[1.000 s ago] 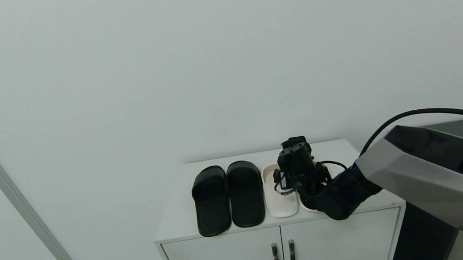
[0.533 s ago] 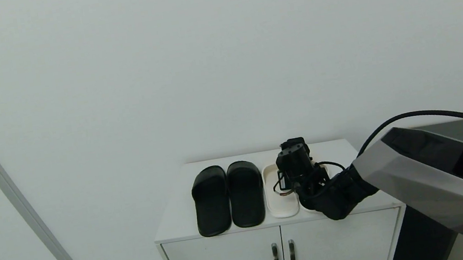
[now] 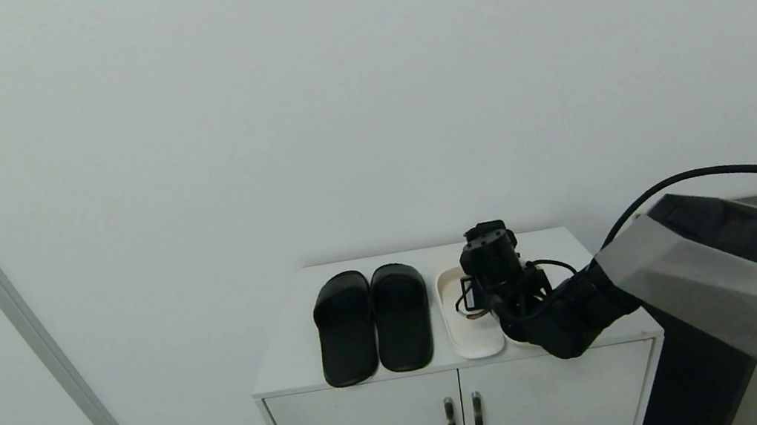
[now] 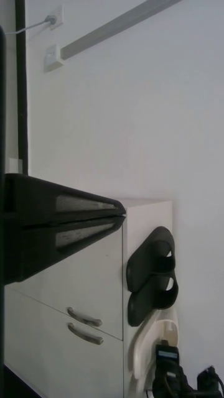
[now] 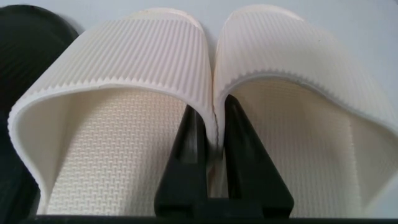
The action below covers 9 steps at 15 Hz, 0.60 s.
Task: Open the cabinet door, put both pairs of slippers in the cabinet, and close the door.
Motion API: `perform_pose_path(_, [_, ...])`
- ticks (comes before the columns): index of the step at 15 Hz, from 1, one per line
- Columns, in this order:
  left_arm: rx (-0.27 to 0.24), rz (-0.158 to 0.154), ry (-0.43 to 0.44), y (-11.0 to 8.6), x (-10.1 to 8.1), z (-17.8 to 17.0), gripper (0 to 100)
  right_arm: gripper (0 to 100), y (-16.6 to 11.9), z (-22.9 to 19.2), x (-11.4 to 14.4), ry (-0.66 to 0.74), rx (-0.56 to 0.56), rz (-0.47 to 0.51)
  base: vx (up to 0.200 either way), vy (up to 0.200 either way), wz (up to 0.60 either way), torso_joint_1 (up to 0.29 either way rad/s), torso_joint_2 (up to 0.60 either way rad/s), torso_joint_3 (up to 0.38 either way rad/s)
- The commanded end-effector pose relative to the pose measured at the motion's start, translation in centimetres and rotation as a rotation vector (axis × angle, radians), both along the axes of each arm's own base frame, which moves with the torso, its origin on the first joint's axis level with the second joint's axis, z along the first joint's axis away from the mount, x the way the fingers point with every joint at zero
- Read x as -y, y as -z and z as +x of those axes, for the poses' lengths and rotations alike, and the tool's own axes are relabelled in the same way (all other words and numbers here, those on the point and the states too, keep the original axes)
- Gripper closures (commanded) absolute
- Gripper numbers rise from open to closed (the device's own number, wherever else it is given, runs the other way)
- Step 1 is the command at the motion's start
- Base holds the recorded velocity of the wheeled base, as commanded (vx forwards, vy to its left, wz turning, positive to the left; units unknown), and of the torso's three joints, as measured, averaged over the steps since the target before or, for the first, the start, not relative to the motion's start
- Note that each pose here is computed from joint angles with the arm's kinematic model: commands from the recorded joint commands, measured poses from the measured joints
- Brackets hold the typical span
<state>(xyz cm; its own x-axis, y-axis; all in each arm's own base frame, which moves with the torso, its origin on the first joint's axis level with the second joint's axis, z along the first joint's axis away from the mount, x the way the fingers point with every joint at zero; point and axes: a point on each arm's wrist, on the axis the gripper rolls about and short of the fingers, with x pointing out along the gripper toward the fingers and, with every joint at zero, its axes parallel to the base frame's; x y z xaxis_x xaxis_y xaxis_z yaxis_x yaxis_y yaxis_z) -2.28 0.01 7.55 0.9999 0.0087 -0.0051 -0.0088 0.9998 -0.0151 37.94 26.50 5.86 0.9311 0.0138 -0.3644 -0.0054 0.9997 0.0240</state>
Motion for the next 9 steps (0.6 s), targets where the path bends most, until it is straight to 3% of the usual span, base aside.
perform_pose_path(1, [-0.001,0.000,0.000,0.0,0.0,0.0,100,100,-4.1,-2.8,1.5,-0.062,0.035,0.013,0.000,0.000,0.00,0.000,0.00,0.000])
perform_pose_path(5, [0.001,-0.002,0.000,0.0,0.0,0.0,100,100,-5.1,-7.3,4.1,-0.252,0.079,0.005,0.000,0.000,0.00,0.000,0.00,0.000])
perform_pose_path(7, [-0.001,0.000,0.000,0.0,0.0,0.0,100,100,-4.6,-10.3,6.4,-0.428,0.103,0.014,0.000,0.000,0.00,0.000,0.00,0.000])
perform_pose_path(8, [-0.001,0.000,0.000,0.0,0.0,0.0,100,100,-4.5,-11.0,6.8,-0.465,0.088,0.015,0.000,0.000,0.00,0.000,0.00,0.000])
perform_pose_path(9, [-0.001,0.000,0.000,0.0,0.0,0.0,100,100,-4.5,-12.6,7.6,-0.587,0.057,0.038,0.000,0.000,0.00,0.000,0.00,0.000])
